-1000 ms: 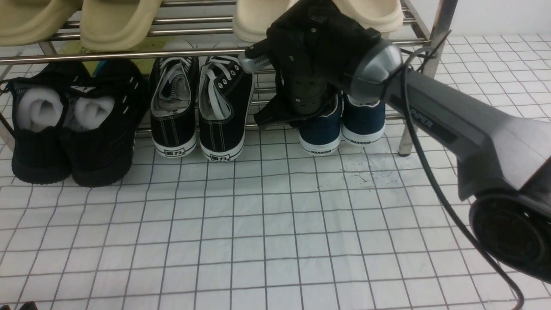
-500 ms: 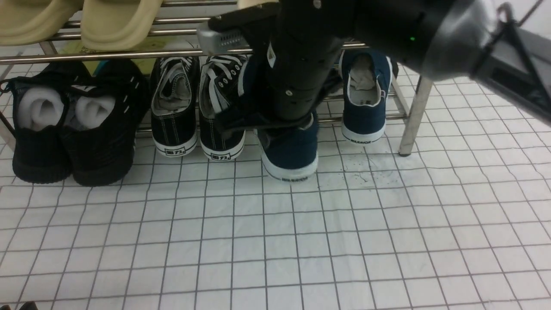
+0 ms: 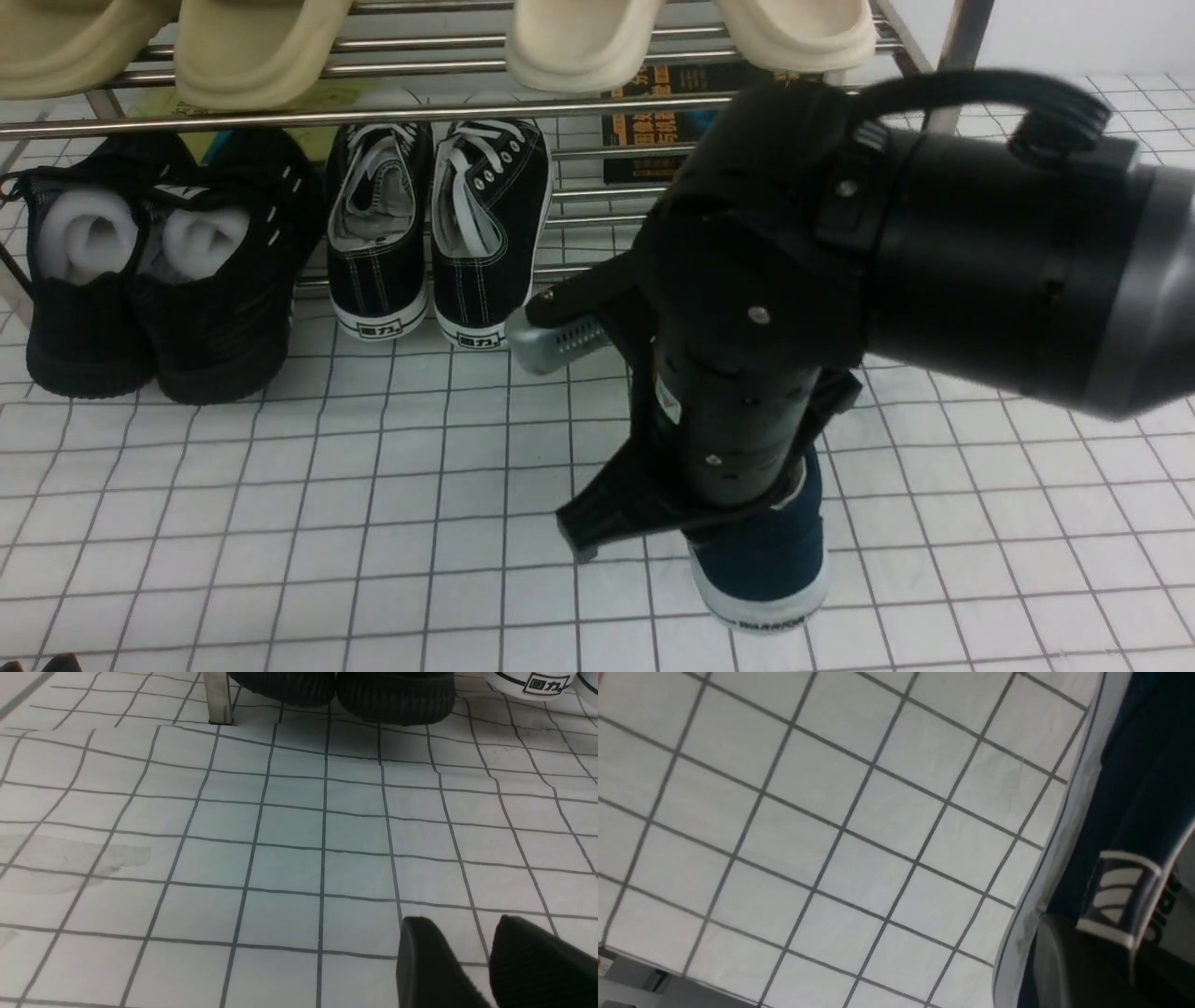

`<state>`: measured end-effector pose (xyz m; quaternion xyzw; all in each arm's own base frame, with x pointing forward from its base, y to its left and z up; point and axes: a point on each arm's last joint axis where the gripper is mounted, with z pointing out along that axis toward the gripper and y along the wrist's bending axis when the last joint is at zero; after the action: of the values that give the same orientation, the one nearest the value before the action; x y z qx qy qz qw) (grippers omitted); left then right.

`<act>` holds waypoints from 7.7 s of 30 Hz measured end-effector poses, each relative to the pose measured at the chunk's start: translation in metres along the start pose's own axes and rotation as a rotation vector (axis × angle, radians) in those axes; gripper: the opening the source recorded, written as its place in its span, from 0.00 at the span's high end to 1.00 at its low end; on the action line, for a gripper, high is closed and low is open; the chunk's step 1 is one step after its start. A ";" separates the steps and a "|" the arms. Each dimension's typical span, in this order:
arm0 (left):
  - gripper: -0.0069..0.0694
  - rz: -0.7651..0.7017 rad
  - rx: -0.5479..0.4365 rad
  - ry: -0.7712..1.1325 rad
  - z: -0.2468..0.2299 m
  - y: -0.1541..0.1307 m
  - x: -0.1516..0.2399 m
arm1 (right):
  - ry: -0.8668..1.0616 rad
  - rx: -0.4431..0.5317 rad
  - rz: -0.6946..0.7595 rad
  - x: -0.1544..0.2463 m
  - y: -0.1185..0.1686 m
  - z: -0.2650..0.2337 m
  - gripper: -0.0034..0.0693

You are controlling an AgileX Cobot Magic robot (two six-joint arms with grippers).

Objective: Take the shoes off the shelf with your hand from the white checkered tablecloth.

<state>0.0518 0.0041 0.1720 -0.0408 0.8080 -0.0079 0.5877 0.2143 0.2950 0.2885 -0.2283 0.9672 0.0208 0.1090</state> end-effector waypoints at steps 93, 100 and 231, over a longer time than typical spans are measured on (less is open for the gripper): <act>0.60 0.000 0.000 0.000 0.000 0.000 0.000 | -0.092 0.085 0.121 -0.006 -0.068 0.032 0.91; 0.60 0.000 0.000 0.000 0.000 0.000 0.000 | -0.095 0.071 0.163 -0.007 -0.065 0.038 0.90; 0.59 0.000 0.000 0.000 0.000 0.000 0.000 | -1.018 0.319 0.317 0.295 -0.190 0.052 0.84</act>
<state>0.0518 0.0041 0.1720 -0.0408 0.8080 -0.0079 0.5877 0.0521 0.0007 0.1740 -0.0216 0.8062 -0.0020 0.5912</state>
